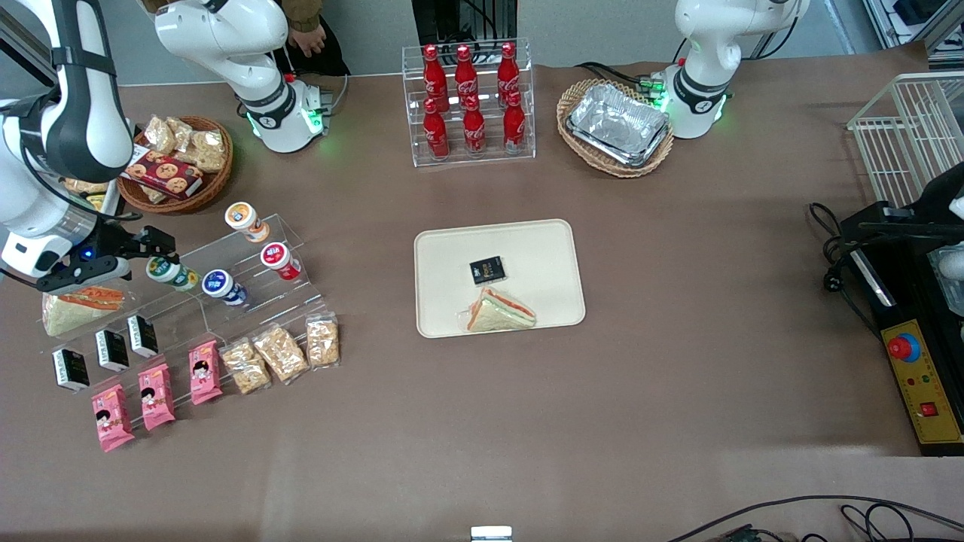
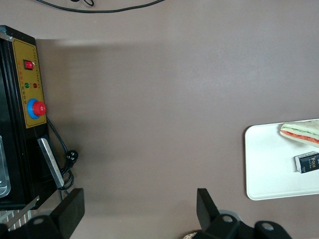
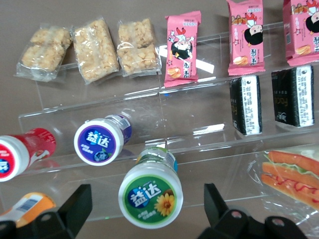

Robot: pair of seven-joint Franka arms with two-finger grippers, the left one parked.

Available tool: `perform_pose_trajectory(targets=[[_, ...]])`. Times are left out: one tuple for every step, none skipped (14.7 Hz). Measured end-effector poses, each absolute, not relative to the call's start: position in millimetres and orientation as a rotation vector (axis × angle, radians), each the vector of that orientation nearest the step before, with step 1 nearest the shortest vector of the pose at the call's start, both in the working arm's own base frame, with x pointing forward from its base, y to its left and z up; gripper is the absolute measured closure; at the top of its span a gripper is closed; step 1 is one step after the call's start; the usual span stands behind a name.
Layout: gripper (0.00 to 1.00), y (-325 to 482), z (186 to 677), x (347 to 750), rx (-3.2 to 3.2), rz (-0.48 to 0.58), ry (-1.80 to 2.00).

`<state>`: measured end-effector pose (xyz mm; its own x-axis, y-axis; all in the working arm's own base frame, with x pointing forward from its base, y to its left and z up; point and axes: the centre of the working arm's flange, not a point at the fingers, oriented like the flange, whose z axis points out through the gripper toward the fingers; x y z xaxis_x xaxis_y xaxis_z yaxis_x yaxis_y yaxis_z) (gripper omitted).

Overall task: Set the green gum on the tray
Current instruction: 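Lower the right gripper onto the green-labelled gum bottle and close it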

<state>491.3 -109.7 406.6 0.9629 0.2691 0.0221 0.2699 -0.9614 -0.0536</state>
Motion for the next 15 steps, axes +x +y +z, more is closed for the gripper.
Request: perform_pose_trajectory(targets=[[0.0, -109, 402, 490, -3.058, -0.025, -0.418], [0.0, -109, 397, 488, -3.059, -0.027, -0.417], [0.0, -109, 393, 486, -3.059, -0.028, -0.416], [0.0, -108, 390, 485, -3.06, -0.03, -0.416], [0.0, -108, 387, 484, -3.061, -0.032, -0.415], [0.0, -108, 384, 482, -3.062, -0.034, -0.414], [0.0, -107, 381, 481, -3.062, -0.034, -0.414], [0.01, -107, 379, 480, -3.062, -0.032, -0.413], [0.01, -107, 378, 480, -3.061, -0.031, -0.413], [0.09, -107, 378, 480, -3.061, -0.031, -0.413], [0.19, -107, 378, 480, -3.062, -0.031, -0.413], [0.29, -107, 378, 480, -3.062, -0.03, -0.412], [0.38, -107, 378, 480, -3.062, -0.03, -0.411], [0.41, -107, 378, 480, -3.062, -0.03, -0.41], [0.41, -107, 378, 480, -3.062, -0.03, -0.409]])
